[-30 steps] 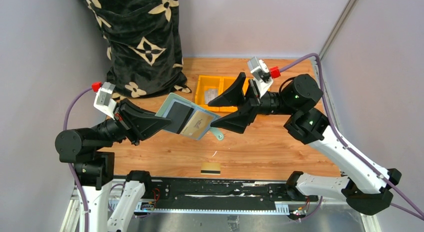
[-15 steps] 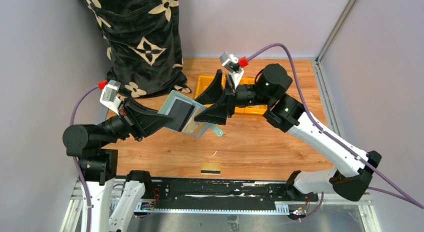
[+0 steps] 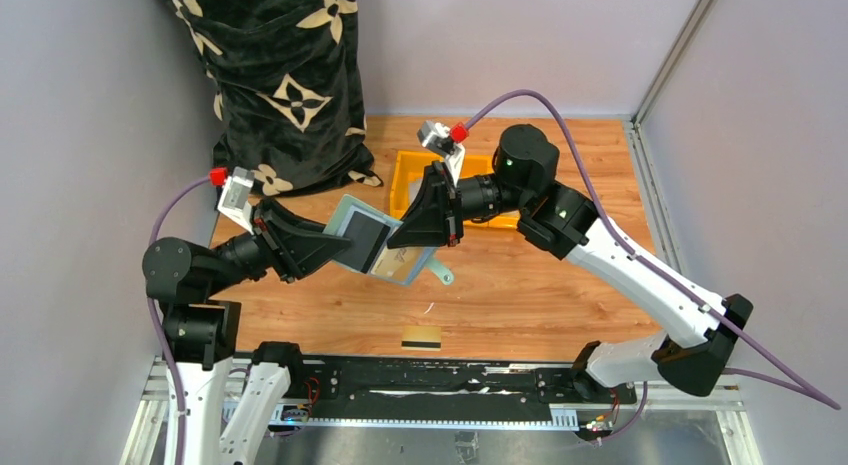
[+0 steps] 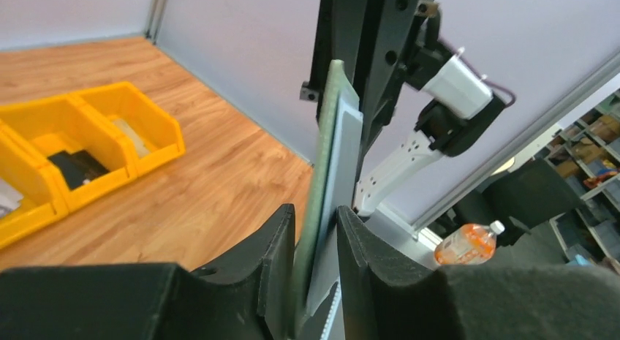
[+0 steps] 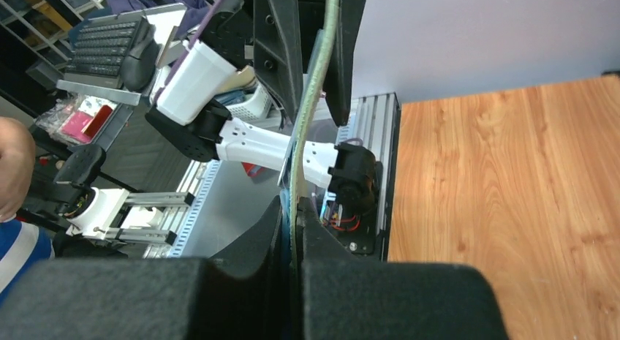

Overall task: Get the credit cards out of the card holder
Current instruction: Remove the credit card from the card holder.

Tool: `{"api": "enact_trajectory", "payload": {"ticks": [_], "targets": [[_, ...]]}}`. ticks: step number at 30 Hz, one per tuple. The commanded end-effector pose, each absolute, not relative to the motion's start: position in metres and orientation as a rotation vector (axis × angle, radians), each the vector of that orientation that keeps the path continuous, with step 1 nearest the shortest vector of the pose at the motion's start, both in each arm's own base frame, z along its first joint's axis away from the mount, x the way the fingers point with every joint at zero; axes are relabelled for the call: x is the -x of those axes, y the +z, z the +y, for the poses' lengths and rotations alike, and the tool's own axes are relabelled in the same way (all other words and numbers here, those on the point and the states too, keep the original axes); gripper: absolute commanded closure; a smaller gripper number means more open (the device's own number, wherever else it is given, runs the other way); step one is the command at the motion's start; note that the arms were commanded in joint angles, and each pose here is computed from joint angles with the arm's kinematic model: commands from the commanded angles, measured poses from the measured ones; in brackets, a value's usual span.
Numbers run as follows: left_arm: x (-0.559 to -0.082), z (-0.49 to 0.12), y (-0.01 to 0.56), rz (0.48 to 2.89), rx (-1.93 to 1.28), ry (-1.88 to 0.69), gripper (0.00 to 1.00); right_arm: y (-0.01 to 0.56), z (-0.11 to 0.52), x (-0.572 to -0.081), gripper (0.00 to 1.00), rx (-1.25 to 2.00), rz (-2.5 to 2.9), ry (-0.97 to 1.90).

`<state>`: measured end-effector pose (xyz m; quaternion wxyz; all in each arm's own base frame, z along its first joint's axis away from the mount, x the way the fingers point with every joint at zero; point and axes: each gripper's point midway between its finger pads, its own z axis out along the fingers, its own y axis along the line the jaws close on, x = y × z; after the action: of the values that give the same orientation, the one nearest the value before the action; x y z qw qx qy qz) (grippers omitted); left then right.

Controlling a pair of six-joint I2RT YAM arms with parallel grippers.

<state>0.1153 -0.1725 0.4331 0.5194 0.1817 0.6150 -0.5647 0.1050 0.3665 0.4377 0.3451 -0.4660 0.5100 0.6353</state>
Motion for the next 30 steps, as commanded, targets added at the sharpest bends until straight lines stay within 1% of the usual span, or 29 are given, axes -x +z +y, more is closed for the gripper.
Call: {"api": "enact_trajectory", "payload": {"ticks": [1, 5, 9, 11, 13, 16, 20, 22, 26, 28, 30], "targets": [[-0.125, -0.174, 0.393, 1.572, -0.495, -1.322, 0.68, 0.42, 0.364, -0.104, 1.0, 1.3, 1.426, 1.616], [-0.125, -0.175, 0.37, 1.622, -0.564, -1.333, 0.72, 0.403, 0.369, -0.107, 1.0, 1.346, 1.502, 1.585], [-0.124, -0.177, 0.358, 1.653, -0.583, -1.365, 0.8, 0.393, 0.376, -0.105, 1.0, 1.385, 1.527, 1.587], [-0.122, -0.177, 0.356, 1.66, -0.592, -1.385, 0.81, 0.39, 0.379, -0.106, 1.0, 1.397, 1.535, 1.581], [-0.119, -0.178, 0.356, 1.663, -0.6, -1.404, 0.78, 0.386, 0.38, -0.11, 1.0, 1.404, 1.566, 1.561], [-0.113, -0.179, 0.357, 1.657, -0.624, -1.416, 0.7, 0.378, 0.384, -0.121, 1.0, 1.399, 1.633, 1.496], [-0.111, -0.179, 0.354, 1.655, -0.638, -1.417, 0.69, 0.371, 0.386, -0.132, 1.0, 1.401, 1.708, 1.415], [-0.113, -0.178, 0.353, 1.656, -0.636, -1.411, 0.71, 0.368, 0.387, -0.132, 1.0, 1.408, 1.723, 1.402], [-0.116, -0.178, 0.351, 1.652, -0.638, -1.384, 0.82, 0.365, 0.387, -0.129, 1.0, 1.428, 1.727, 1.39], [-0.115, -0.178, 0.351, 1.651, -0.643, -1.381, 0.91, 0.365, 0.386, -0.129, 1.0, 1.43, 1.726, 1.378], [-0.115, -0.178, 0.35, 1.652, -0.644, -1.38, 0.97, 0.366, 0.385, -0.128, 1.0, 1.44, 1.711, 1.378]]}}
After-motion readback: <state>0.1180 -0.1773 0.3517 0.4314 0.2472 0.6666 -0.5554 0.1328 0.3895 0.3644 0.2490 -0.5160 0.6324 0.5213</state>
